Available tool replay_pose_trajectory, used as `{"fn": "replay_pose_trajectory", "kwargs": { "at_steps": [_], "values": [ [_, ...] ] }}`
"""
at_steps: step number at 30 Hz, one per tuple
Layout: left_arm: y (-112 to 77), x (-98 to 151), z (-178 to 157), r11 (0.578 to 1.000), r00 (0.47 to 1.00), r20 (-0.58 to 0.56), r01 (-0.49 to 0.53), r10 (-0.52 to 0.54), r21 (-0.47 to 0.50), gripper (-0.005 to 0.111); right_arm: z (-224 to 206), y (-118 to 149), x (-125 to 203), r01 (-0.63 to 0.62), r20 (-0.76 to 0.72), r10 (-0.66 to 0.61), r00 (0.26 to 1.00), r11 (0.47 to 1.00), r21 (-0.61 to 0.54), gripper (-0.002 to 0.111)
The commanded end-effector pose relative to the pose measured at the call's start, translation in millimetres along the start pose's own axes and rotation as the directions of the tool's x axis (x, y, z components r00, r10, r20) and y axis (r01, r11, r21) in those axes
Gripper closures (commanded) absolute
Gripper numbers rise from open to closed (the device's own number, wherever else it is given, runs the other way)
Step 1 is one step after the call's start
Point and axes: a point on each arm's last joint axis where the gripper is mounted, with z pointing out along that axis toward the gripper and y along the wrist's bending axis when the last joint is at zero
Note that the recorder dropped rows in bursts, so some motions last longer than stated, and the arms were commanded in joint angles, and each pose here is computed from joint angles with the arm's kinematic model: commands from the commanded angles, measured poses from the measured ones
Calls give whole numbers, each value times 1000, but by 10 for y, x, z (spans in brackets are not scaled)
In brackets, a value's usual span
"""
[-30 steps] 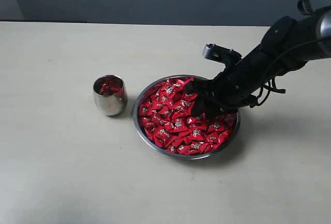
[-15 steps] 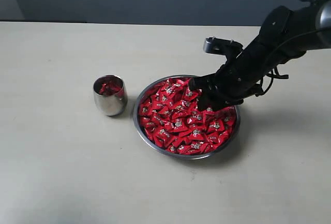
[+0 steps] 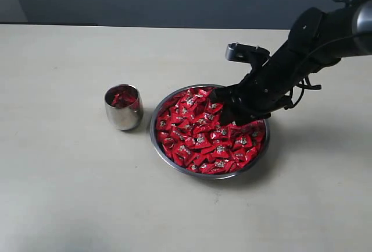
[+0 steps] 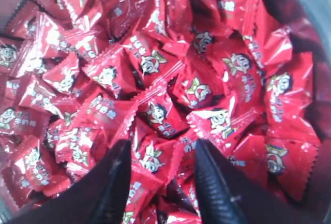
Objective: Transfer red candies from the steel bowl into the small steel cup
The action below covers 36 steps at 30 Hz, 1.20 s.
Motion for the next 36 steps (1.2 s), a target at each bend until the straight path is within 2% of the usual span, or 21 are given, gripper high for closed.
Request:
{"fn": "replay_pose_trajectory", "kwargs": {
  "at_steps": [1,10,24,26,32,36],
  "values": [
    [1,9,0,1000,1000,2,2,-2,-1,106,9,51,-9,16,3,-16,1000,1000,-5,69],
    [1,9,0,1000,1000,2,2,-2,-1,106,195,-9,53,-7,-78,6,997,1000,-11,69],
    [1,9,0,1000,1000,2,2,-2,-1,106,185,11,30,-11,-68,9,998,1000,-26,70],
    [1,9,0,1000,1000,2,2,-2,-1,106,185,10,28,0,-66,-2,998,1000,-26,76],
    [1,9,0,1000,1000,2,2,-2,-1,106,185,11,30,33,-67,-35,997,999,-30,109],
    [1,9,0,1000,1000,2,2,-2,-1,106,185,11,30,33,-67,-35,997,999,-30,109]
  ]
}}
